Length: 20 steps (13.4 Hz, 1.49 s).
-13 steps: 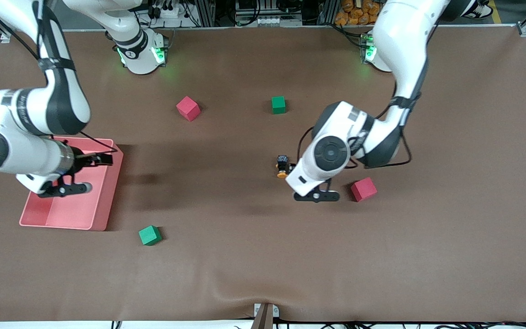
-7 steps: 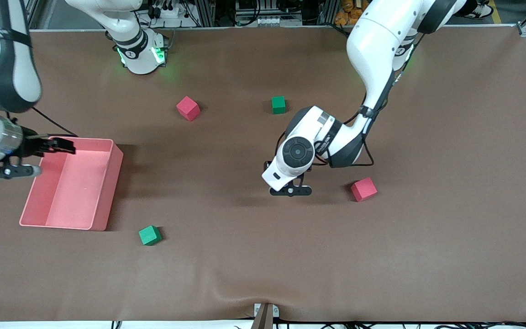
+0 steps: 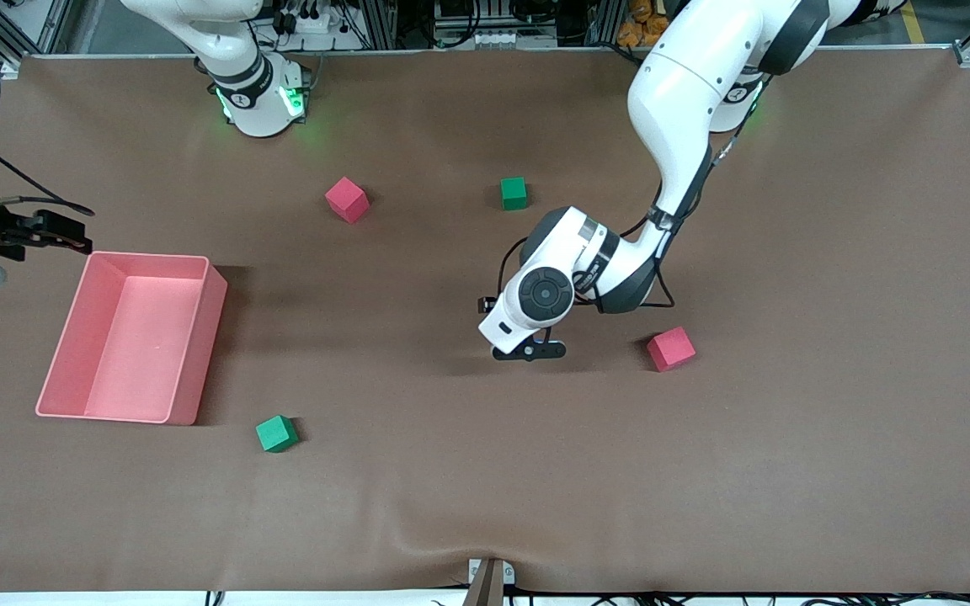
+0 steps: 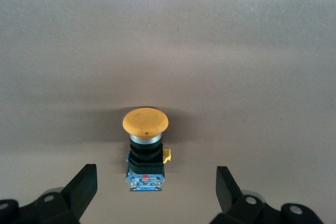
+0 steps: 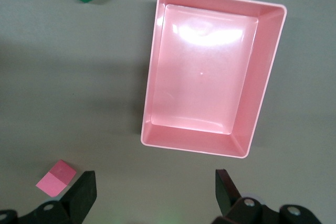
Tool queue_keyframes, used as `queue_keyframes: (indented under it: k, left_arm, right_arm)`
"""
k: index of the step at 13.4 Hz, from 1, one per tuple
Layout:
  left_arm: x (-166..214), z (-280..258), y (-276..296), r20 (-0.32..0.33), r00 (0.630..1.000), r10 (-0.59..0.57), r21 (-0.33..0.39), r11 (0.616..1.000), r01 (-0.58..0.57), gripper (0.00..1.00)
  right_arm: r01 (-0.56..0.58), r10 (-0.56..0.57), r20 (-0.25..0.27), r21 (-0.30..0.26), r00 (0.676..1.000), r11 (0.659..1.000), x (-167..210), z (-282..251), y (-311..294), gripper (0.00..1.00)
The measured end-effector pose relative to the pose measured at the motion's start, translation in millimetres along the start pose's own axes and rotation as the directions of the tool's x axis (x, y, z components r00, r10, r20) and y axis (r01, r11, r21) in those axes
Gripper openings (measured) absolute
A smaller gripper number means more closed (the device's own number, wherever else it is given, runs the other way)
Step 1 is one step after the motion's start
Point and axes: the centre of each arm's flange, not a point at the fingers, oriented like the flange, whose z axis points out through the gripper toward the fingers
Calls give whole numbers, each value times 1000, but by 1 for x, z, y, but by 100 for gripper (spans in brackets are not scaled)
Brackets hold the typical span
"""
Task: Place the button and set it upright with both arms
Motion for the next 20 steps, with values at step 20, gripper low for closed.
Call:
queue_keyframes:
  k: [20]
  left_arm:
    - [-7,33,1,42,999,9,44,999,-11,68]
  right_arm:
    - [-5,5,6,1,1000,1000,-4,-14,1,100]
